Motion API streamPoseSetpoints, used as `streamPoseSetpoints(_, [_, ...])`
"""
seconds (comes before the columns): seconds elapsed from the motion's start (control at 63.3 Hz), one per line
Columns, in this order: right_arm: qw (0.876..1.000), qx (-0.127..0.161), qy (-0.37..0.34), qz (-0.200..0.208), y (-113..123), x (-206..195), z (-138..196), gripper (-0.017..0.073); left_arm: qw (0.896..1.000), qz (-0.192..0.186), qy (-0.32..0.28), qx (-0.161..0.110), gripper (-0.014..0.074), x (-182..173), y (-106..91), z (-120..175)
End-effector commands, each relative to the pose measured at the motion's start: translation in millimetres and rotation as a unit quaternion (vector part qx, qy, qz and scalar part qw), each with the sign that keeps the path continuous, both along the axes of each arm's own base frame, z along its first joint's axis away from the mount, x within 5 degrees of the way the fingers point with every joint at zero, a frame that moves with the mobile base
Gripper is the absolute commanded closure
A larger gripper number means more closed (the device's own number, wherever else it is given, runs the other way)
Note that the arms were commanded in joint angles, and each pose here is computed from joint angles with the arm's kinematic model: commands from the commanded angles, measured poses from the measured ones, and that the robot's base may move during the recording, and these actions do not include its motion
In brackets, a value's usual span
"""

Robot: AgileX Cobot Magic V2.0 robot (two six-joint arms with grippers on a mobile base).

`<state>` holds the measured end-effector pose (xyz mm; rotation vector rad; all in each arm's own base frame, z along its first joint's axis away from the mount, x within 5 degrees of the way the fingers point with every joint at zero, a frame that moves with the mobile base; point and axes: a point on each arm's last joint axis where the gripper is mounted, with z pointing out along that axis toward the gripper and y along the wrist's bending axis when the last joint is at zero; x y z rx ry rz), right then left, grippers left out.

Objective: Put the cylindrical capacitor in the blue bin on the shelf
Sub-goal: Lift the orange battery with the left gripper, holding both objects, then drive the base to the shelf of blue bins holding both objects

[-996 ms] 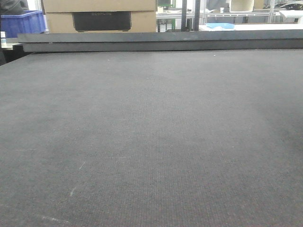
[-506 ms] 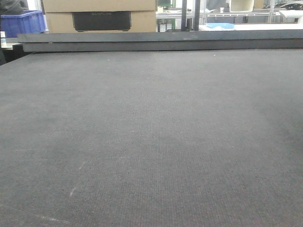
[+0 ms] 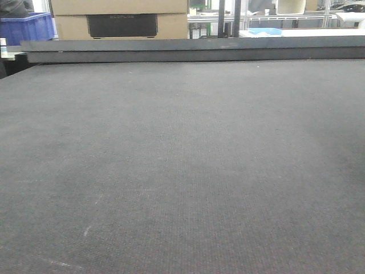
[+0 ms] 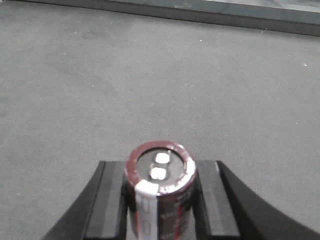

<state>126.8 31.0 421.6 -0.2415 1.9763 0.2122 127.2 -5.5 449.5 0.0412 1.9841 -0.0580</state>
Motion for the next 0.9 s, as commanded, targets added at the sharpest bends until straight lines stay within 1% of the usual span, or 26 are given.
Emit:
streamPoseSetpoints(0.0, [1.000,-0.004,-0.019,-0.002,-1.0,-1.1,5.0,0.0721,1.000,-0.004,-0.012,-0.004,0.0705,-1.4,-1.3,3.4])
streamPoseSetpoints(0.885, [1.000,-0.004,-0.019,-0.002,-1.0,-1.1,5.0,0.0721,1.000,-0.004,-0.013,-0.004,0.0705,-2.1,-1.3,3.7])
